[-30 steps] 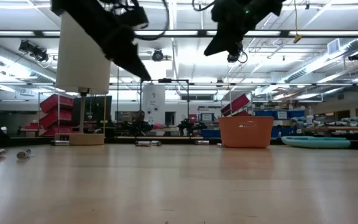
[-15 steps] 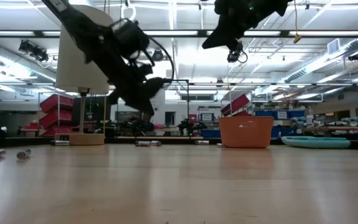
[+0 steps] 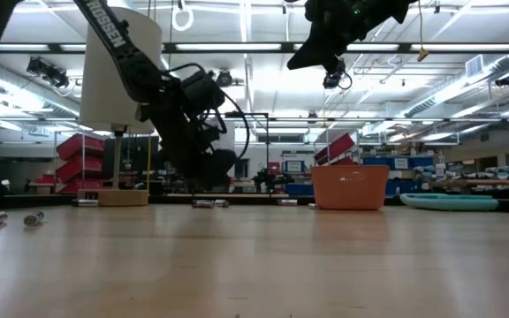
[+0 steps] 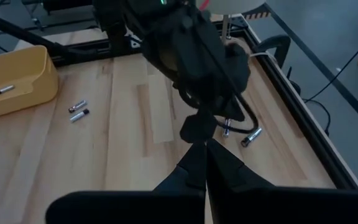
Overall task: Sort batteries
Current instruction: Put the silver battery into the yellow bin
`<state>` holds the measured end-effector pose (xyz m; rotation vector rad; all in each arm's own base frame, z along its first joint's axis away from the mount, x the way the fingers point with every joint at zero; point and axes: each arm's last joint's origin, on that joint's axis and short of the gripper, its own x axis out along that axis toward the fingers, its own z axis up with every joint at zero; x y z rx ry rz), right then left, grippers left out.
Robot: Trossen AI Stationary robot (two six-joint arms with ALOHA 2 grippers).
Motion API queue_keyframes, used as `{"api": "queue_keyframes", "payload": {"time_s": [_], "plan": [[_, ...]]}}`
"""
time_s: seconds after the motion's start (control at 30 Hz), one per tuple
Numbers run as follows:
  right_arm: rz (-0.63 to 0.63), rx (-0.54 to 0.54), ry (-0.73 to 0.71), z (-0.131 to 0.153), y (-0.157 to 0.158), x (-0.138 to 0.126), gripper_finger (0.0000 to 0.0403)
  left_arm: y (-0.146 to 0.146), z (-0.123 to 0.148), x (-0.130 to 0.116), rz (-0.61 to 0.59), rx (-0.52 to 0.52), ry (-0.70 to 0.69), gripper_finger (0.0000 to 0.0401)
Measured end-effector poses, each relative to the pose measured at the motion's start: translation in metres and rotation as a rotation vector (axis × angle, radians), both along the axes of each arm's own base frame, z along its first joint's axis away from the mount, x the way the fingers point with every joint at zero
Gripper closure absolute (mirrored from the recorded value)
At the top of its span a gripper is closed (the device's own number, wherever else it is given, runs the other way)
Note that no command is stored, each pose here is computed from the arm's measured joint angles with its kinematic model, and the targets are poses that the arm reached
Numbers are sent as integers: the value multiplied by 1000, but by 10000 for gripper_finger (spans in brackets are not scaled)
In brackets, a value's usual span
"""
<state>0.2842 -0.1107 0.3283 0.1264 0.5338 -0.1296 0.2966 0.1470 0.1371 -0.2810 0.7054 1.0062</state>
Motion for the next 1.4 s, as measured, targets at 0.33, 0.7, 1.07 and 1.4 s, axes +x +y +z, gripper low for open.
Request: {"api": "queue_keyframes", "payload": {"time_s": [0.33, 0.7, 1.07, 1.4], "plan": [[-4, 7, 0, 0, 0, 0, 403, -2, -20, 2, -78, -97, 35, 401], [-2, 1, -10, -5, 0, 1, 403, -18, 18, -6, -154, -77, 46, 401], [-129, 72, -53, -29, -5, 13, 403, -33, 16, -37, -63, -201, 253, 401], [-245, 95, 119, -86, -18, 71, 403, -54, 26, -41, -126, -134, 280, 401]]}}
